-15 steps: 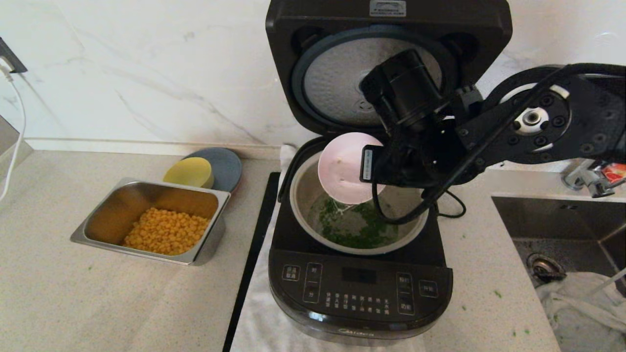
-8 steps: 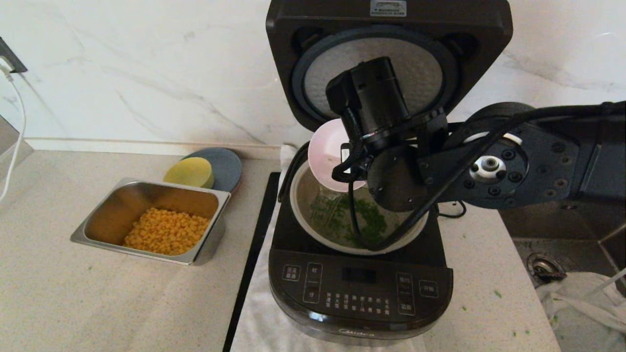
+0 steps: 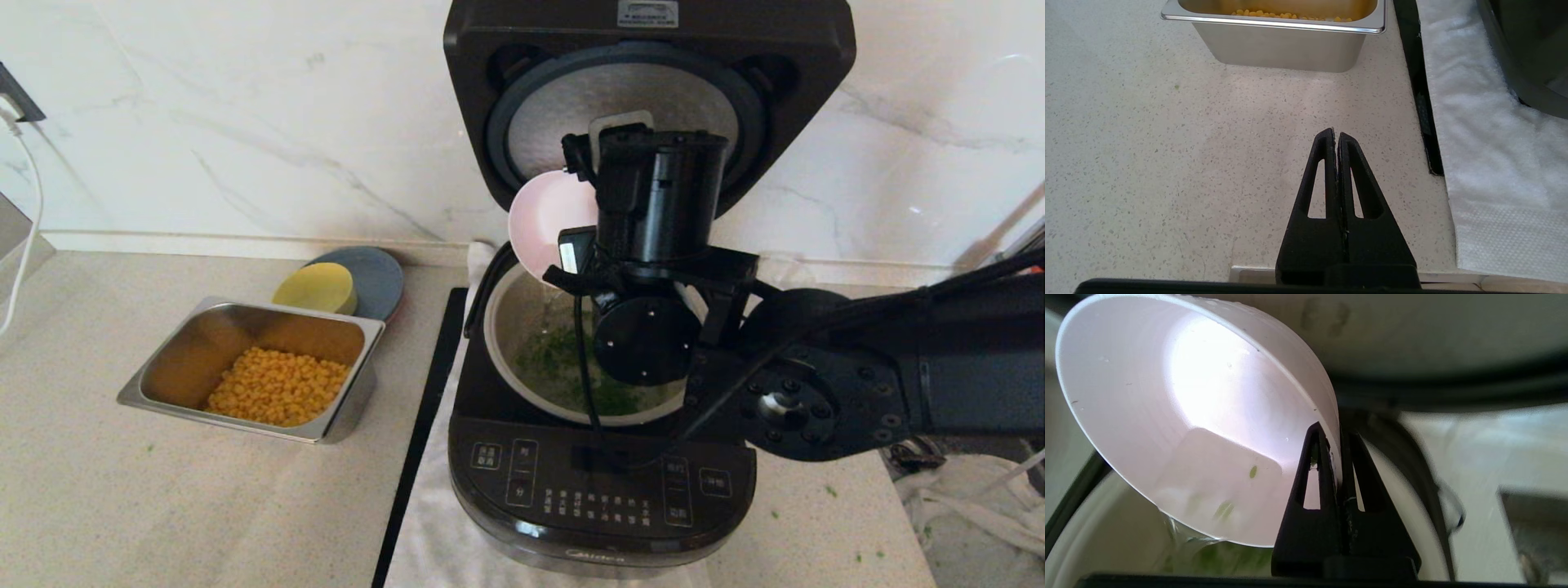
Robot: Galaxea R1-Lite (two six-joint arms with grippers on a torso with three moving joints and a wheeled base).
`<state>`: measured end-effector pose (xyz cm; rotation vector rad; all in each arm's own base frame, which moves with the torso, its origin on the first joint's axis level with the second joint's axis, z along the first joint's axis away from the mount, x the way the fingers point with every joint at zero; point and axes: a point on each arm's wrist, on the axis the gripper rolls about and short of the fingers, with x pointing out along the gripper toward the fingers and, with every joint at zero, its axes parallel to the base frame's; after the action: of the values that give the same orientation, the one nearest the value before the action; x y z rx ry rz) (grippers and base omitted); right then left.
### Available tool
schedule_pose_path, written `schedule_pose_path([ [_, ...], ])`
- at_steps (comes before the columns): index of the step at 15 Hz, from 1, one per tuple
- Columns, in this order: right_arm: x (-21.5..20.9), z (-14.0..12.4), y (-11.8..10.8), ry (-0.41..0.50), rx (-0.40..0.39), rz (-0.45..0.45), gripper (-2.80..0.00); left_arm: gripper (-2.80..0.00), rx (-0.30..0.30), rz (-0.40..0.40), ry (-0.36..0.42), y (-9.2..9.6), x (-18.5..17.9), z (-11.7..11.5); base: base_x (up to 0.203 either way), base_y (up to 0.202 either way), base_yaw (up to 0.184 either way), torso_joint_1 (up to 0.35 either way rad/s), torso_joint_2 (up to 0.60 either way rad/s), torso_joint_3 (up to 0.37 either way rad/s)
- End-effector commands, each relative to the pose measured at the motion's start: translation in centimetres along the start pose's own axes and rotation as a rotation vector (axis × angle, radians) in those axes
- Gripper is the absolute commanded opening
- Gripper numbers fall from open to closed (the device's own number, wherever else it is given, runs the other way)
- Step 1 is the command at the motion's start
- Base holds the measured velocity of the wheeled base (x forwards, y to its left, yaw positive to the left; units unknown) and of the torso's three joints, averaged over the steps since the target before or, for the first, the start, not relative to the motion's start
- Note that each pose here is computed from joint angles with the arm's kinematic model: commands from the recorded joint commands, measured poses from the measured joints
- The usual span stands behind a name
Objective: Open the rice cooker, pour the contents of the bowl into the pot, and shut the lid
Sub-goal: Pour the water from the bowl into the rice cooker
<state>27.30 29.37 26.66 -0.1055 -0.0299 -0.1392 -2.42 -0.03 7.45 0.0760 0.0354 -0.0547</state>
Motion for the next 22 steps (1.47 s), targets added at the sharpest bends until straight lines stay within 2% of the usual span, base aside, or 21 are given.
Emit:
schedule_pose_path([
  [1,-0.4,0.5,-0.7,-0.165,0.052,-0.052,-2.8,-2.8,0.0,0.0,-0.001,0.0,0.0,0.0,0.0,0.0,0.0,0.0,0.0,0.0],
  [2,-0.5,0.3,-0.9,-0.208,0.04,-0.072,-2.8,-2.8,0.0,0.0,-0.001,0.0,0.0,0.0,0.0,0.0,0.0,0.0,0.0,0.0],
  [4,-0.8,-1.0,-1.2,-0.232,-0.011,-0.083,-2.8,-2.8,0.0,0.0,-0.001,0.0,0.0,0.0,0.0,0.0,0.0,0.0,0.0,0.0],
  [7,-1.2,-0.3,-1.7,-0.257,0.012,-0.078,-2.8,-2.8,0.0,0.0,-0.001,0.0,0.0,0.0,0.0,0.0,0.0,0.0,0.0,0.0],
  [11,-1.6,-0.1,-1.7,-0.268,0.028,-0.068,-2.8,-2.8,0.0,0.0,-0.001,0.0,0.0,0.0,0.0,0.0,0.0,0.0,0.0,0.0],
  [14,-3.7,-0.2,-0.7,-0.267,0.031,-0.008,-2.8,-2.8,0.0,0.0,-0.001,0.0,0.0,0.0,0.0,0.0,0.0,0.0,0.0,0.0],
  [17,-5.0,-0.7,-0.1,-0.258,0.015,0.031,-2.8,-2.8,0.0,0.0,-0.001,0.0,0.0,0.0,0.0,0.0,0.0,0.0,0.0,0.0],
  [22,-5.3,-0.2,-0.8,-0.228,-0.029,0.037,-2.8,-2.8,0.0,0.0,-0.001,0.0,0.0,0.0,0.0,0.0,0.0,0.0,0.0,0.0],
])
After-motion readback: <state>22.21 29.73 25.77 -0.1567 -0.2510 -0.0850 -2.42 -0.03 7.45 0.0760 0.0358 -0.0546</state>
